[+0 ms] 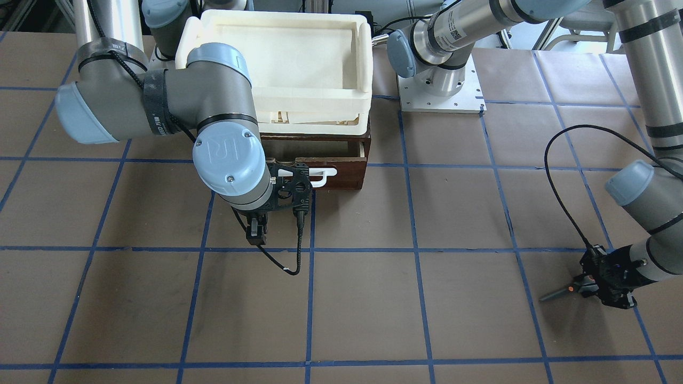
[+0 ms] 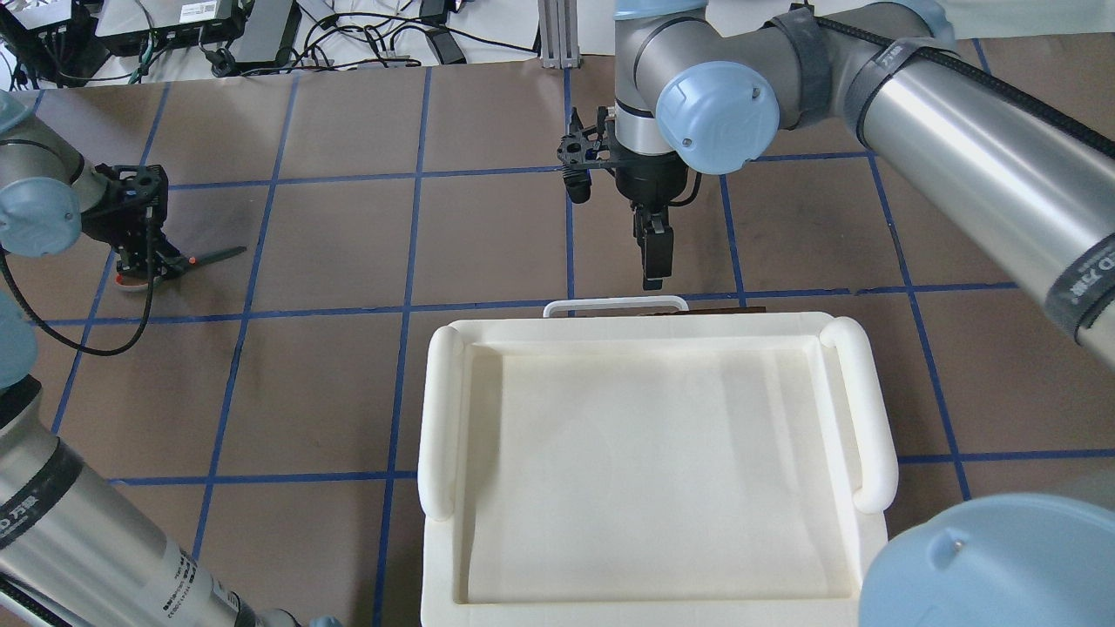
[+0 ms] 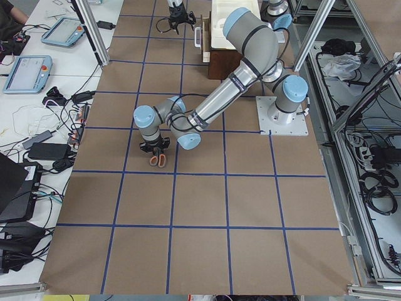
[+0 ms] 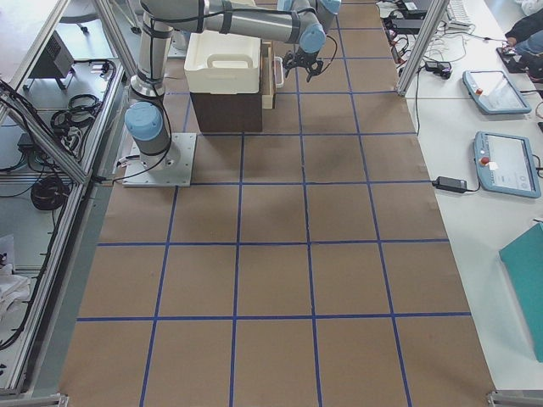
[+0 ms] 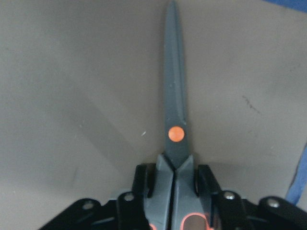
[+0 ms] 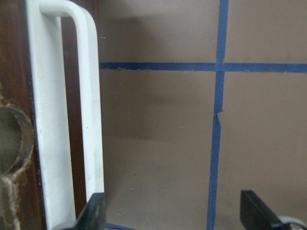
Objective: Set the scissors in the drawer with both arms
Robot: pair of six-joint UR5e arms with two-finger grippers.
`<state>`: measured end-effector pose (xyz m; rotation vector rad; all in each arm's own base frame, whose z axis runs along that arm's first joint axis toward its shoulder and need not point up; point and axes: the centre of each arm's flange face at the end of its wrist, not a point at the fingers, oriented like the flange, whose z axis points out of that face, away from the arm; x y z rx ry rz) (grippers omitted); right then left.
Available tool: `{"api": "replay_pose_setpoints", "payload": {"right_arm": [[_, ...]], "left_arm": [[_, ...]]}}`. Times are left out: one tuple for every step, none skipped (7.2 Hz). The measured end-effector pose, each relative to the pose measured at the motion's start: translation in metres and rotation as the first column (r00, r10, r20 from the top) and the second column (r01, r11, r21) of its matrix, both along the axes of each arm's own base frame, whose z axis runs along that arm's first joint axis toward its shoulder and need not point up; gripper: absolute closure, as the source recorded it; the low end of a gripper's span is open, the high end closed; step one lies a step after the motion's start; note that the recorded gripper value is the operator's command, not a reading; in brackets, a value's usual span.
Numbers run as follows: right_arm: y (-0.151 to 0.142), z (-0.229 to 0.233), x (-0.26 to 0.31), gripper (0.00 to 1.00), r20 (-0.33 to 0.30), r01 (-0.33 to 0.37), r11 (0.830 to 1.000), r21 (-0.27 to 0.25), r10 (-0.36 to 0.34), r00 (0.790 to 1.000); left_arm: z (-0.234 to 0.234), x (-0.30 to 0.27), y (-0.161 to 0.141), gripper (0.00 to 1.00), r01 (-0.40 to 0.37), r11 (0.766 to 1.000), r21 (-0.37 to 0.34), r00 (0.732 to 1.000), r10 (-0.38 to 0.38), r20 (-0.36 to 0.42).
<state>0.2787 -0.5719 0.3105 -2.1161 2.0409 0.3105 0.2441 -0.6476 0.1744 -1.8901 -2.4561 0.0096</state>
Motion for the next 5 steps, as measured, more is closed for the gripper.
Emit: {"api": "replay_pose_setpoints", "payload": {"right_arm": [[0.002, -0.002, 0.000, 0.01, -0.001, 0.000, 1.000, 0.010, 0.000, 1.000], [0.003, -0.005, -0.001, 0.01, -0.001, -0.001, 1.000, 0.018, 0.002, 1.000], [0.006, -0.010, -0.001, 0.01, -0.003, -0.003, 1.000, 0.028, 0.003, 1.000], [0.008, -0.014, -0.002, 0.00, -0.005, -0.005, 0.999, 0.037, 0.005, 1.000], [0.009, -0.017, -0.002, 0.01, -0.003, -0.011, 0.999, 0.038, 0.011, 1.000]], "left_arm": [[0.000, 0.000, 0.000, 1.00, 0.000, 1.000, -0.001, 1.000, 0.000, 0.000], [0.000, 0.000, 0.000, 1.00, 0.001, 1.000, -0.002, 1.000, -0.001, 0.000], [0.004, 0.000, 0.000, 1.00, 0.003, 1.000, -0.006, 1.000, -0.003, 0.004], [0.010, 0.000, 0.001, 1.00, 0.006, 1.000, -0.012, 1.000, -0.006, 0.009], [0.014, 0.001, 0.001, 1.00, 0.009, 1.000, -0.014, 1.000, -0.009, 0.011]]}}
